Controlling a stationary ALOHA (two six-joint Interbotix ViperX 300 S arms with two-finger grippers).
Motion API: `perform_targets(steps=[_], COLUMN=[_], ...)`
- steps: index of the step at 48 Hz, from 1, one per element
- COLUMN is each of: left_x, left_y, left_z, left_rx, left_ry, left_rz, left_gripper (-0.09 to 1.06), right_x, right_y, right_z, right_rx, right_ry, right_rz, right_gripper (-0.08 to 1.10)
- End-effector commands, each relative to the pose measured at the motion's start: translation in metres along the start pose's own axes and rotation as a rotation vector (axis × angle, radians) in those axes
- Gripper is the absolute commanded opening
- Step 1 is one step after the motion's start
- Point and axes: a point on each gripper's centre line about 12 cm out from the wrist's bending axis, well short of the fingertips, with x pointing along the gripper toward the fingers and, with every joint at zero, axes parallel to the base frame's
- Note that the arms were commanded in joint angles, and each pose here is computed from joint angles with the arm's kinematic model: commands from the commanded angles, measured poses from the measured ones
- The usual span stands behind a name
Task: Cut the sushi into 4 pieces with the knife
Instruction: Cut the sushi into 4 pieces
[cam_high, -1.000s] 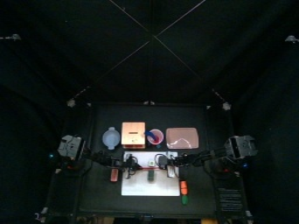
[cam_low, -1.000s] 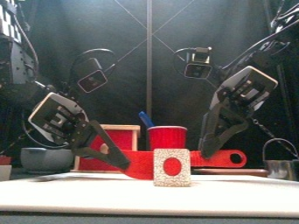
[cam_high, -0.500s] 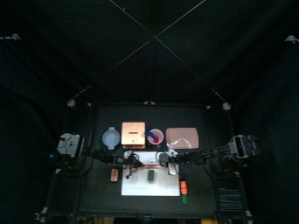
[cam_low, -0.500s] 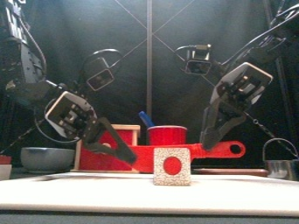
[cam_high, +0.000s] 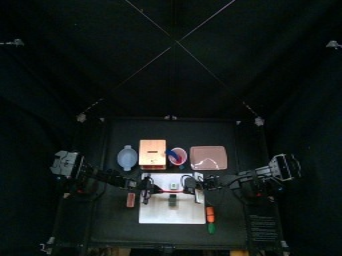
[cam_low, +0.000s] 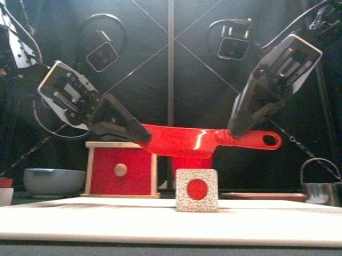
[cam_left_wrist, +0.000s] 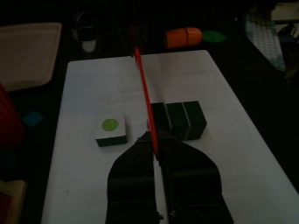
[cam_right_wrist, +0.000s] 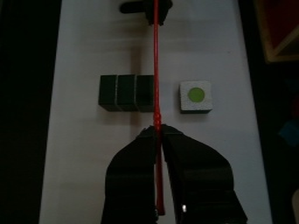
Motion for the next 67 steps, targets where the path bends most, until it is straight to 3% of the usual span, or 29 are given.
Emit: perform_targets(steps=[1, 18, 52, 67], left_x=[0.006, 0.018, 0.025, 0.037], left_y=[-0.006, -0.012, -0.015, -0.011], left_z=[0.011, -0.007, -0.024, -0.053], left_rx=[-0.006, -0.027, -0.050, -0.061], left_ry=[-0.038, 0.013, 0.064, 0.175], left_rz=[-0.010, -0.009, 0.006, 0.030], left_gripper=[0.25, 0.25, 0.25, 0.25], right_x=[-0.004, 0.002, 0.026, 0.044], right_y=[0.005, 0.009, 0.011, 0.007], right_z=[0.013, 0.007, -0.014, -0.032], right_rx=[0.007, 0.026, 0.050, 0.061], right_ry=[-0.060, -0.034, 0.056, 0.125], right_rz=[0.015, 0.023, 0.019, 0.001], right_gripper=[0.25, 0.25, 0.25, 0.25])
